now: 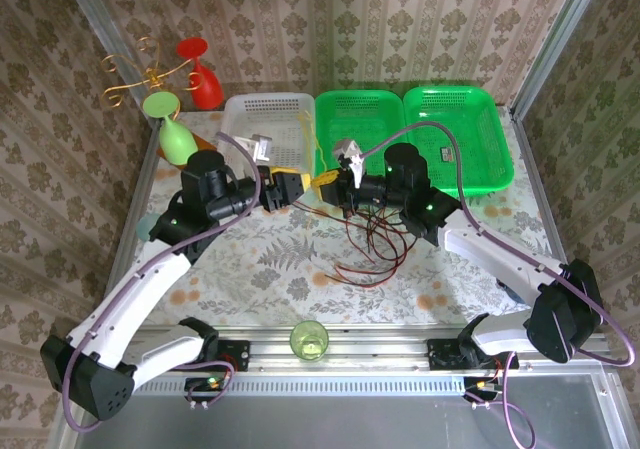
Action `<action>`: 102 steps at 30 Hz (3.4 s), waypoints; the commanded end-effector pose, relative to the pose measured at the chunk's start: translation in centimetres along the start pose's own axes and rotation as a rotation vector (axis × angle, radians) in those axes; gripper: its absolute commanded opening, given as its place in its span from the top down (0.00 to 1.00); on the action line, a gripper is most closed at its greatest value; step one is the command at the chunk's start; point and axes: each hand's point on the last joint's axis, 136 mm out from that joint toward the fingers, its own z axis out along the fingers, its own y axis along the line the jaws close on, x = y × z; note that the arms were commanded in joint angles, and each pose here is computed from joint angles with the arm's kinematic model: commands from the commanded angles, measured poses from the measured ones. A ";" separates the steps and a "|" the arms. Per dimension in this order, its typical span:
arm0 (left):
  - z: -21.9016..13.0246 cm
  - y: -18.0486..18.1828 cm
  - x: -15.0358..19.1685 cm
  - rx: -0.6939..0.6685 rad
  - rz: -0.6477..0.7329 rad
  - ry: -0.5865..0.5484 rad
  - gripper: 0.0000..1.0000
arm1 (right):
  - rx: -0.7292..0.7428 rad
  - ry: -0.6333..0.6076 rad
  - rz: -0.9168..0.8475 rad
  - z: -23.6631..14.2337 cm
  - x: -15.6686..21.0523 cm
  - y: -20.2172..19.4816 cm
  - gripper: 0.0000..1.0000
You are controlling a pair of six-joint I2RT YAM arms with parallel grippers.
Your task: Untangle the cables
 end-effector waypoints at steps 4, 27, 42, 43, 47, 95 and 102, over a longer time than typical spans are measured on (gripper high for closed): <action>0.2 -0.3 1.3 0.050 -0.023 0.056 0.63 | 0.009 -0.025 -0.009 -0.7 -0.8 0.1 1.00; 1.3 0.0 1.4 0.078 -0.034 0.066 0.86 | -0.031 -0.030 0.000 -0.9 -0.9 0.9 1.00; 1.4 -0.6 1.3 0.149 -0.037 0.046 0.91 | -0.023 -0.032 0.009 -1.6 -1.0 0.7 1.00; 1.4 -1.1 1.1 0.191 -0.046 0.037 0.86 | -0.019 -0.034 0.007 -1.7 -1.1 0.7 1.00; 1.5 -2.2 0.9 0.262 -0.059 0.035 0.80 | -0.015 -0.039 0.004 -1.9 -1.3 0.6 1.00; 1.7 3.0 -0.2 -0.036 -0.033 -0.028 1.00 | -0.032 -0.051 0.039 -3.2 -1.7 0.9 1.00; 4.1 -0.1 0.6 0.109 -0.009 0.014 1.00 | -0.086 -0.077 0.088 -2.4 -2.1 1.2 1.00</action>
